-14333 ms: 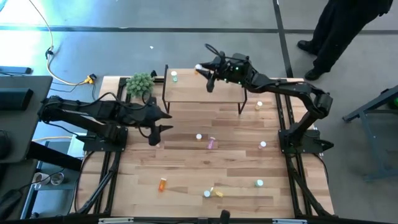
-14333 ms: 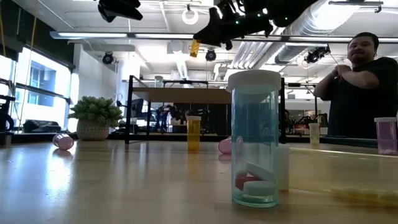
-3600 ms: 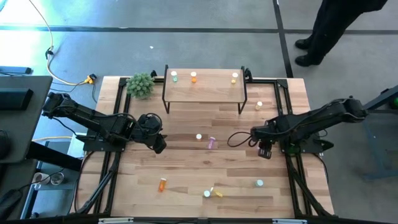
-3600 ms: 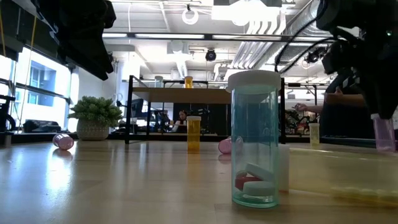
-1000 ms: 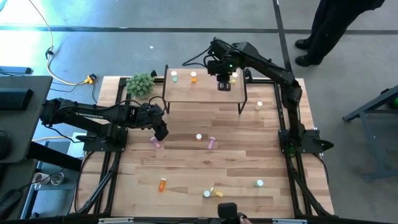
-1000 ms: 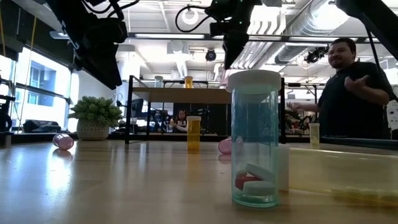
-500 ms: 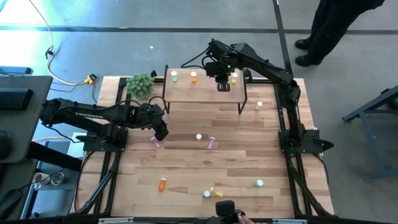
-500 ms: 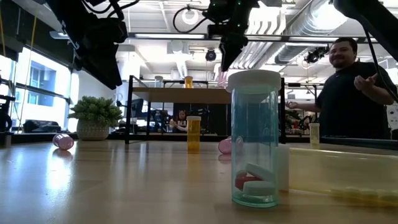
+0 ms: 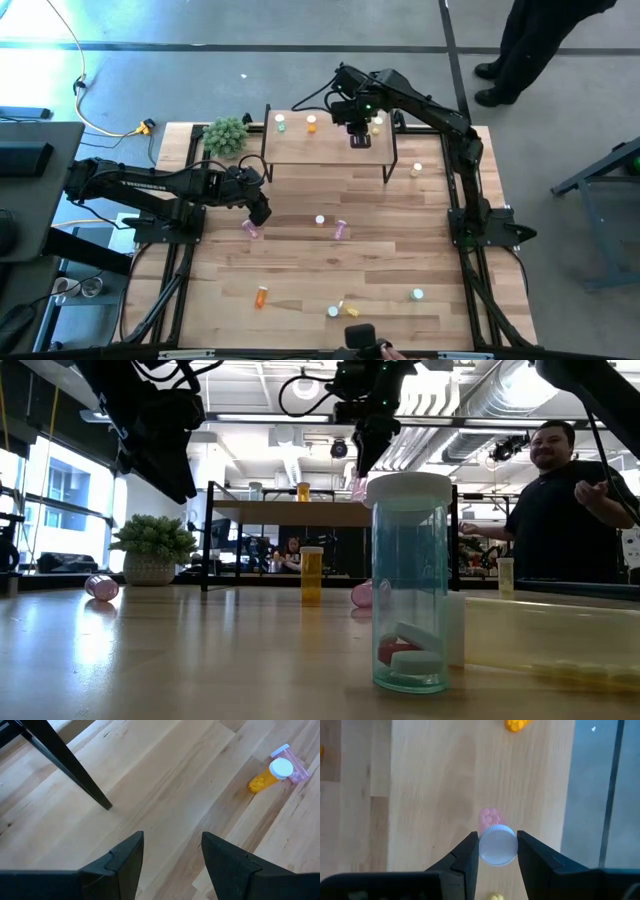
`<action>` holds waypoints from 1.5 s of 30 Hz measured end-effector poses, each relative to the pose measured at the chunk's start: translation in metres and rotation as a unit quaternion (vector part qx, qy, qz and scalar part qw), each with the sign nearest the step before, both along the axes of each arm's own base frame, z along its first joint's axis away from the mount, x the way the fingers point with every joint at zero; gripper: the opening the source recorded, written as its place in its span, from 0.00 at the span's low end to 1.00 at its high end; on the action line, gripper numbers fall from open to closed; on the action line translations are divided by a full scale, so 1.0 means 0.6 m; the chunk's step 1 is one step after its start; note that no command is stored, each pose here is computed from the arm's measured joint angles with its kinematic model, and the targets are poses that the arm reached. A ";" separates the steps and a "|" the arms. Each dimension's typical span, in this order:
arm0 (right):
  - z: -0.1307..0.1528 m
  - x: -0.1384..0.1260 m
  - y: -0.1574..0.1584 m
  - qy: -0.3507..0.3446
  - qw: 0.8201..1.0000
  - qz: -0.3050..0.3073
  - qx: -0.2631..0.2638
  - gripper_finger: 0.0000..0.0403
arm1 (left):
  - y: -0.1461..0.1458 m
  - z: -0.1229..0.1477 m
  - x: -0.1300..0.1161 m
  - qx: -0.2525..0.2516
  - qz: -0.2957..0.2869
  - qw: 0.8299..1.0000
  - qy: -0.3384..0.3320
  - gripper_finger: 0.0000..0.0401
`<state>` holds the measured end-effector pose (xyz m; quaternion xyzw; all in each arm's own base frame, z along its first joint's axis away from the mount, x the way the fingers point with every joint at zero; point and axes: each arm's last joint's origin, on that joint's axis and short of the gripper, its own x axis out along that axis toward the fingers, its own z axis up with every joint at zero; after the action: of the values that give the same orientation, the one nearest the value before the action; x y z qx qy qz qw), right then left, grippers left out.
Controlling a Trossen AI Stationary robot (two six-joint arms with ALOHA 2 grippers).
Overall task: Pick and place medicine bottles onto shelf by color
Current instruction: Put the right purple pill bottle on the shelf
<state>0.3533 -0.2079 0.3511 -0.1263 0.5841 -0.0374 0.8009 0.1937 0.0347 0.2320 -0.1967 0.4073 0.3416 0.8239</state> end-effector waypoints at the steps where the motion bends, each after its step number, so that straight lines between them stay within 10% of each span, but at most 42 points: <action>1: -0.001 0.001 0.000 0.000 1.000 0.000 0.001 0.26 | 0.000 0.000 0.000 0.000 0.000 1.000 0.000 0.47; 45: -0.017 0.005 -0.006 0.029 0.999 -0.028 -0.013 0.33 | 0.000 0.000 0.000 0.000 -0.001 1.000 0.000 0.47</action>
<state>0.3565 -0.2117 0.3410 -0.1212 0.6096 -0.0632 0.7808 0.1937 0.0346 0.2320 -0.1966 0.4077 0.3409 0.8239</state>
